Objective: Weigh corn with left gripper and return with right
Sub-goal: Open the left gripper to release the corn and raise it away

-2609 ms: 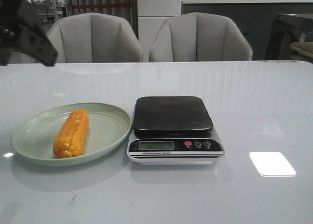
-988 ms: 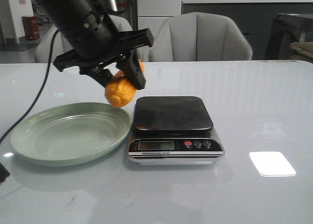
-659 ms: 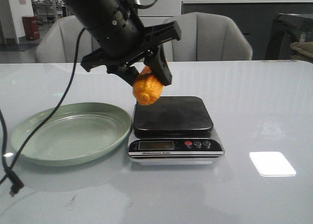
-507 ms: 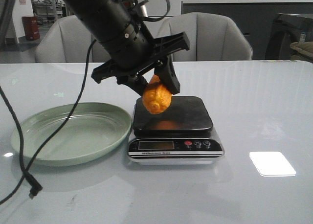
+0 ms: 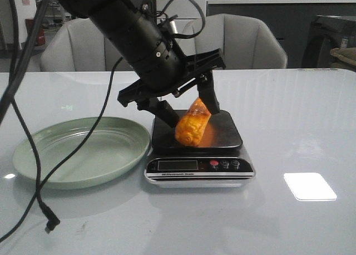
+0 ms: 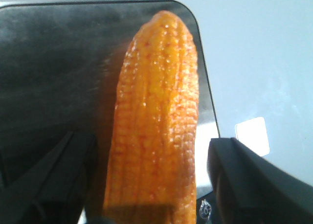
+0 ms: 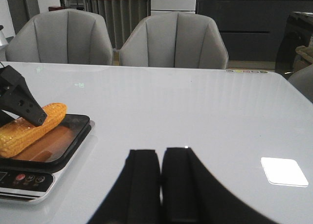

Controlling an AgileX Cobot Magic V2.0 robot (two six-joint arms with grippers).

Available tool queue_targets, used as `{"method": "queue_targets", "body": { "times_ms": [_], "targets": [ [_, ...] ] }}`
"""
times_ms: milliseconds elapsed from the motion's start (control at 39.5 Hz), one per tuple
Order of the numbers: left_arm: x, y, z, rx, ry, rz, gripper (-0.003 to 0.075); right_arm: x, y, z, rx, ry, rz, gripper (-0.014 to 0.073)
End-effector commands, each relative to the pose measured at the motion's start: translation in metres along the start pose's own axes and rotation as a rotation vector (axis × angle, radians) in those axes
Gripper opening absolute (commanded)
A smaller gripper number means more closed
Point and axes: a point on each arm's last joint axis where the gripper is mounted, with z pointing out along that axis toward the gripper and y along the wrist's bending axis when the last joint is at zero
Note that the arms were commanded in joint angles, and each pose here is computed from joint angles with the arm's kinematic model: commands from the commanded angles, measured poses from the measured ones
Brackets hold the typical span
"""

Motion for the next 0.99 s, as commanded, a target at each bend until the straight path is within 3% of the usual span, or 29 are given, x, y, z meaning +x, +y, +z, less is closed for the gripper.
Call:
{"method": "queue_targets", "body": {
  "times_ms": [0, 507, 963],
  "targets": [
    [-0.015, -0.022, -0.029, 0.068, -0.099, 0.010, 0.0538, -0.005, 0.001, -0.001, -0.004, -0.094, -0.014, 0.0169],
    [-0.011, -0.034, -0.093, 0.007, -0.093, 0.201, 0.0535, -0.005, 0.001, -0.001, -0.004, -0.094, -0.014, 0.0169],
    [0.033, -0.026, -0.192, -0.058, -0.235, 0.361, 0.0533, -0.005, 0.001, -0.001, -0.004, -0.094, -0.014, 0.0169]
  ]
}}
